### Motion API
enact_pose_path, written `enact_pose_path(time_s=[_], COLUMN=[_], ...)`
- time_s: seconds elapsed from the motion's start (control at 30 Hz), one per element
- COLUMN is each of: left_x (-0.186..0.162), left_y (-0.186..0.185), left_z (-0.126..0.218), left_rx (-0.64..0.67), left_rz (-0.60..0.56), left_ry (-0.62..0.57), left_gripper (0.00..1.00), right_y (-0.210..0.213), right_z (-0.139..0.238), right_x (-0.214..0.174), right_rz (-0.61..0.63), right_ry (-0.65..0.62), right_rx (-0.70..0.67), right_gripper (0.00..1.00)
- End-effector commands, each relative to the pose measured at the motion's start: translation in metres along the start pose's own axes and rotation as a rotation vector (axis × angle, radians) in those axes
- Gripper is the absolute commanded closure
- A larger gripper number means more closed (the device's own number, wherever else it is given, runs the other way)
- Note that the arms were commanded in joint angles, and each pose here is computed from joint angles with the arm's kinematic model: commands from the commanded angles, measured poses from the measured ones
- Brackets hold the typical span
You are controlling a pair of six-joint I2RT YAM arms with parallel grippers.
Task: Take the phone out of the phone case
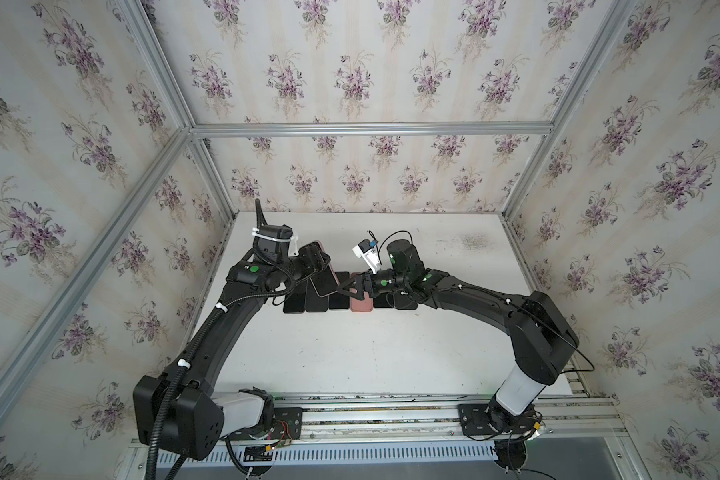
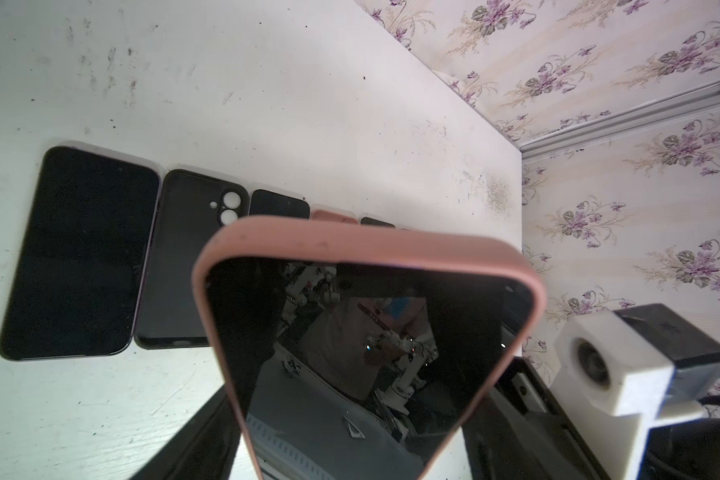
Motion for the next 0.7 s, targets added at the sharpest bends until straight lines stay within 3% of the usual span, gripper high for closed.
enact_pose_path(time_s=[0.0,0.33,0.67], left_x=[0.012,0.006,0.009], left_y=[-0.018,-0.032,-0.040], left_z=[0.000,0.000,0.001], left_rx=[-0.042,-0.067,-0.080], left_rz=[-0.002,-0.023,-0.037], left_ry=[-0.055,-0.065,-0.105], left_gripper=[0.37,0.38,0.37], right_y=[0.009,0.008,0.014], right_z=[-0.002,-0.002,0.001], right_x=[0.011,0.019,0.017], right_rz=[0.025,0.025,0.038], right_ry=[-0.033,-0.057,-0.048], right_rx=[0.031,0.009,0.034], right_gripper=[0.25,0.46,0.78])
Point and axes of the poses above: each gripper's point midway between its finger pads, its own z axis back along the fingers, its own y axis along the line the jaws close on, x = y × z, the point moved 3 cm from there along z, back along the fingers, and after that the axes turned 2 degrees about -z, right-handed, at the moved point
